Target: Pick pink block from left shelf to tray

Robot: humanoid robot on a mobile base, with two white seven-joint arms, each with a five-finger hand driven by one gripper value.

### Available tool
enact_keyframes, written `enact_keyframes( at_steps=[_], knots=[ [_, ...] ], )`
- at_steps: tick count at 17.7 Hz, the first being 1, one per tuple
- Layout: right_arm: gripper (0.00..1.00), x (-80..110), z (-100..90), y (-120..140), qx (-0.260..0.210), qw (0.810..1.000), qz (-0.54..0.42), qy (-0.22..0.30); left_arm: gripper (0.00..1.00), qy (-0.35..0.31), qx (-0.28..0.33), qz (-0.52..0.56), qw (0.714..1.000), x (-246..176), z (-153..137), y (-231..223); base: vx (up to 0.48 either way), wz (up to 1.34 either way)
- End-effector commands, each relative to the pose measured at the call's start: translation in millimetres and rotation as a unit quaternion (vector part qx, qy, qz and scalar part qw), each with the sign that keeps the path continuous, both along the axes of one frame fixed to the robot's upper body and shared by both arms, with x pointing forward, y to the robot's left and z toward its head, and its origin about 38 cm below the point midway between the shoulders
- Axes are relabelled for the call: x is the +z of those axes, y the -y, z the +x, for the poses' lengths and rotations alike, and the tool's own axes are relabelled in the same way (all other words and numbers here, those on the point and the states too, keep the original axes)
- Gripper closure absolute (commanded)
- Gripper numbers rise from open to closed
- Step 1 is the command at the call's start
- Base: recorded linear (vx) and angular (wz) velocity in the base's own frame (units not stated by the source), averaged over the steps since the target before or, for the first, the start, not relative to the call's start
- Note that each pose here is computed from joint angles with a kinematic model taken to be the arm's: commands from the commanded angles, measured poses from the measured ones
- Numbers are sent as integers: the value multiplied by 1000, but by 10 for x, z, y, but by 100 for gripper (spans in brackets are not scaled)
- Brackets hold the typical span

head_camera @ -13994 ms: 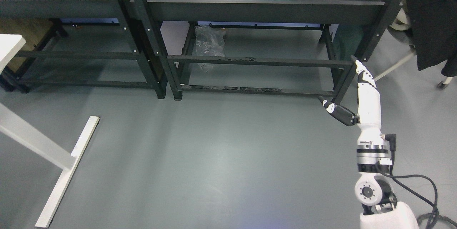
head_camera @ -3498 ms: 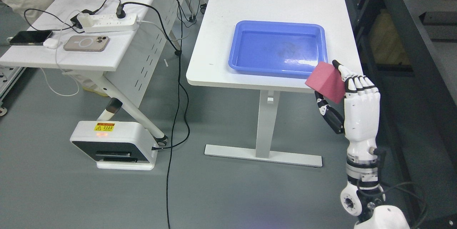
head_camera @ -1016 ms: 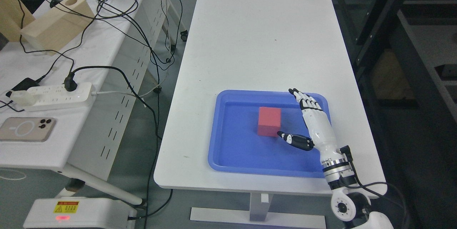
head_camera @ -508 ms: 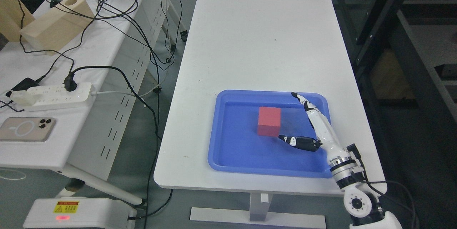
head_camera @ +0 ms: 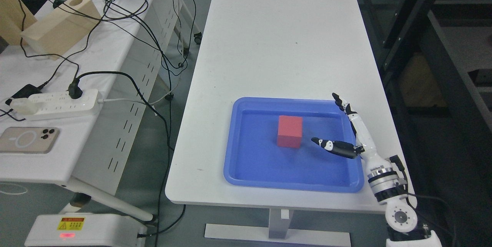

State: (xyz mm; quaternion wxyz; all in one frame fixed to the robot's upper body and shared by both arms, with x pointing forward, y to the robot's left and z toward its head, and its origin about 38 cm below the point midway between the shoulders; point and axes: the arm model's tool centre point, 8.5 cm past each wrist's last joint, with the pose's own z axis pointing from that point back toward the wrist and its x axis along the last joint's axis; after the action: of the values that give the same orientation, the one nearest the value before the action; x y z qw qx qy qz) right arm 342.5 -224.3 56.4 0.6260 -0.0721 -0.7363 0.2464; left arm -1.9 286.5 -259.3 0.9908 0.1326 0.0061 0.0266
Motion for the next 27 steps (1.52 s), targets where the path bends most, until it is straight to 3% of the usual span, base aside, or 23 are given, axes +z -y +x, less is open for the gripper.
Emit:
enact_keyframes(
  at_steps=[1, 11, 21, 25, 27],
  knots=[
    [1, 88, 8, 388, -22, 974, 225, -15, 0, 23, -2, 8, 1000, 14, 249, -107, 0, 0],
    [0, 76, 15, 514, -43, 976, 212, -24, 0, 23, -2, 8, 1000, 14, 249, -107, -48, 0],
    [0, 78, 44, 416, -36, 972, 232, -25, 0, 23, -2, 8, 1000, 14, 249, -107, -215, -25],
    [0, 32, 64, 481, -128, 961, 245, -21, 0, 23, -2, 8, 1000, 14, 249, -107, -211, -38],
    [0, 10, 64, 415, -140, 959, 245, -23, 0, 23, -2, 8, 1000, 14, 249, -107, -157, 118]
  ],
)
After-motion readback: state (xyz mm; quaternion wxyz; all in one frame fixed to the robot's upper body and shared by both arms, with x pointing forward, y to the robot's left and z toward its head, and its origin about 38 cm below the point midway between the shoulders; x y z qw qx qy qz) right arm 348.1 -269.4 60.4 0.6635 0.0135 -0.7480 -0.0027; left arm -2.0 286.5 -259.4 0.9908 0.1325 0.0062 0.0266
